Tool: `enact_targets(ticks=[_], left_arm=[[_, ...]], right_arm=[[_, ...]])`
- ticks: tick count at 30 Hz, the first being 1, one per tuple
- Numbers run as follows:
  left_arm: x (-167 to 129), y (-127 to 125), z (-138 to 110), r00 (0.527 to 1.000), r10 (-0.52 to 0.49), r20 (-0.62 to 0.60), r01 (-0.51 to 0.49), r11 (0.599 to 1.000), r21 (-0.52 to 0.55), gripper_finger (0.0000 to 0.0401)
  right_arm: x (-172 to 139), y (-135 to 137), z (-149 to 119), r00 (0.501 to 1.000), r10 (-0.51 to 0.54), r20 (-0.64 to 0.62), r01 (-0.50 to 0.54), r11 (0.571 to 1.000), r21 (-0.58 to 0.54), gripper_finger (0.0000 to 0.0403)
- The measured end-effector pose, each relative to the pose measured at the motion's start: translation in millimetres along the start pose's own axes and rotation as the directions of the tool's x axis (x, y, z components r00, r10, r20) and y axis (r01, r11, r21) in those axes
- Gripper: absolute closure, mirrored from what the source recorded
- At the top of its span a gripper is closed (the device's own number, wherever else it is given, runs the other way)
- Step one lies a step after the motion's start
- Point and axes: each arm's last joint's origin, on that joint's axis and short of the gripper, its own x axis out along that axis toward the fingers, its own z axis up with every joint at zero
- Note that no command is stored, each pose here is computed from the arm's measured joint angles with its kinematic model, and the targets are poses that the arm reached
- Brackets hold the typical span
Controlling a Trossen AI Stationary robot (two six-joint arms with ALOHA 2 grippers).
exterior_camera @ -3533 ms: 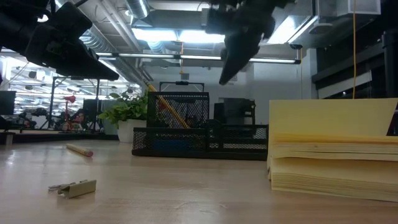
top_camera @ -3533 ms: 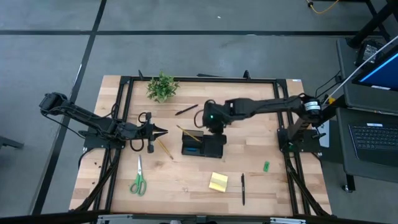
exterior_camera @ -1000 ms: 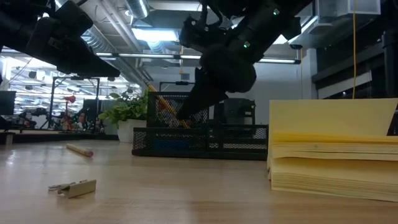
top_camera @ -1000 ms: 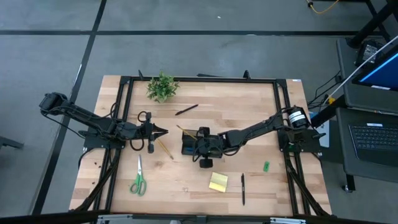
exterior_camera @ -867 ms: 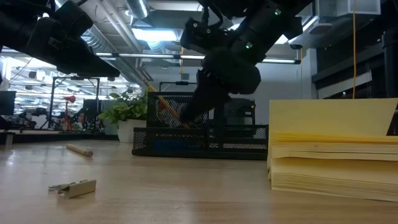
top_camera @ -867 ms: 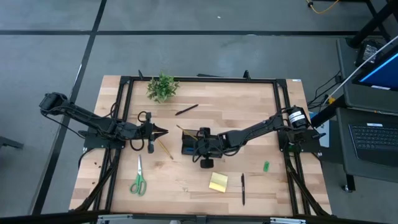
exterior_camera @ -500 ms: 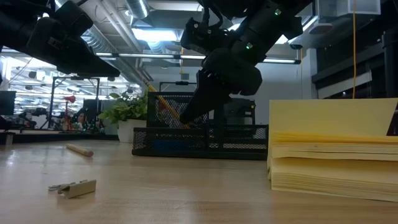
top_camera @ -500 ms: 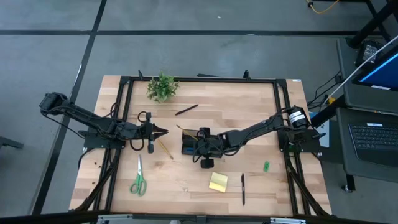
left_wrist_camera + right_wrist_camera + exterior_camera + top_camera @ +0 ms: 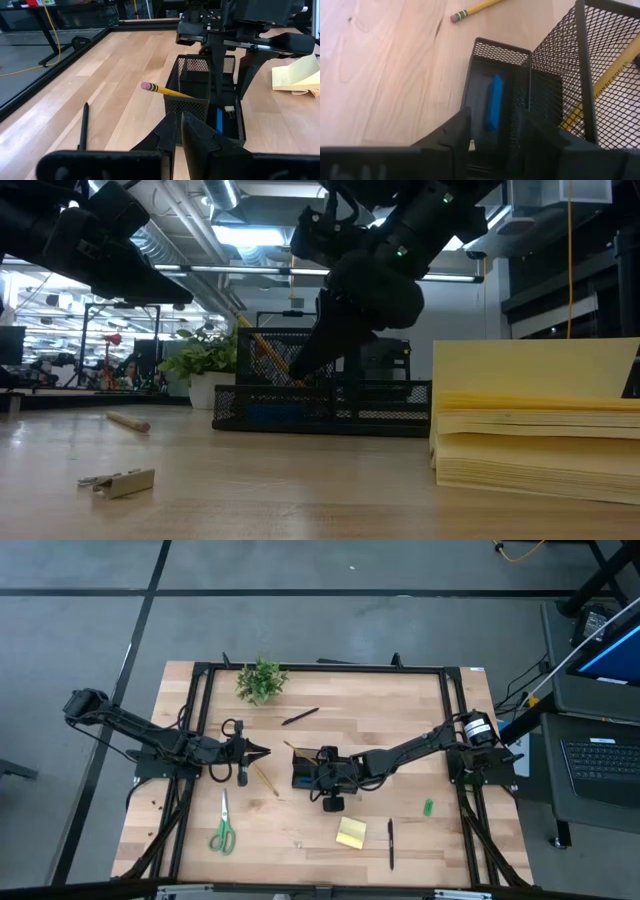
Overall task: Pick and place office supplies into organizer
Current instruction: Put the green eraser into the black desk organizer
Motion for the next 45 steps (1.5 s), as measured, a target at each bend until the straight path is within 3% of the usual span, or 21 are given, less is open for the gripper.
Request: enact_targets(ticks=[7,15,22,26,32,37,45], left_arm=[[0,0,0,1.0,0.0,0.0,0.0,1.0,0.0,0.0379],[0,-2,0,0.998,-0.055,-0.005,0.055,0.998,0.0,0.0379],[0,-2,0,0.998,-0.063,-0.003,0.063,0.998,-0.002,0.0382],[0,-2,0,0.998,-0.061,-0.003,0.061,0.998,-0.001,0.0378],[0,-2,0,0.998,-0.06,-0.003,0.06,0.998,-0.001,0.0378],[0,-2,0,0.998,-0.06,-0.003,0.06,0.998,-0.001,0.0377],[0,-2,0,0.998,-0.06,-0.003,0.06,0.998,-0.001,0.038]], right_arm=[[-11,3,22,1.0,0.005,-0.008,-0.005,0.999,-0.042,0.0229],[-39,10,48,0.992,-0.006,-0.125,-0.004,0.997,-0.077,0.0228],[-62,14,43,0.975,-0.004,-0.221,0.018,0.998,0.063,0.0238],[-84,14,38,0.957,-0.054,-0.285,0.096,0.986,0.134,0.0249],[-113,21,25,0.91,-0.122,-0.396,0.235,0.939,0.251,0.0256],[-125,36,14,0.866,-0.184,-0.464,0.336,0.902,0.27,0.0255],[-142,60,0,0.825,-0.231,-0.515,0.456,0.81,0.369,0.0255]])
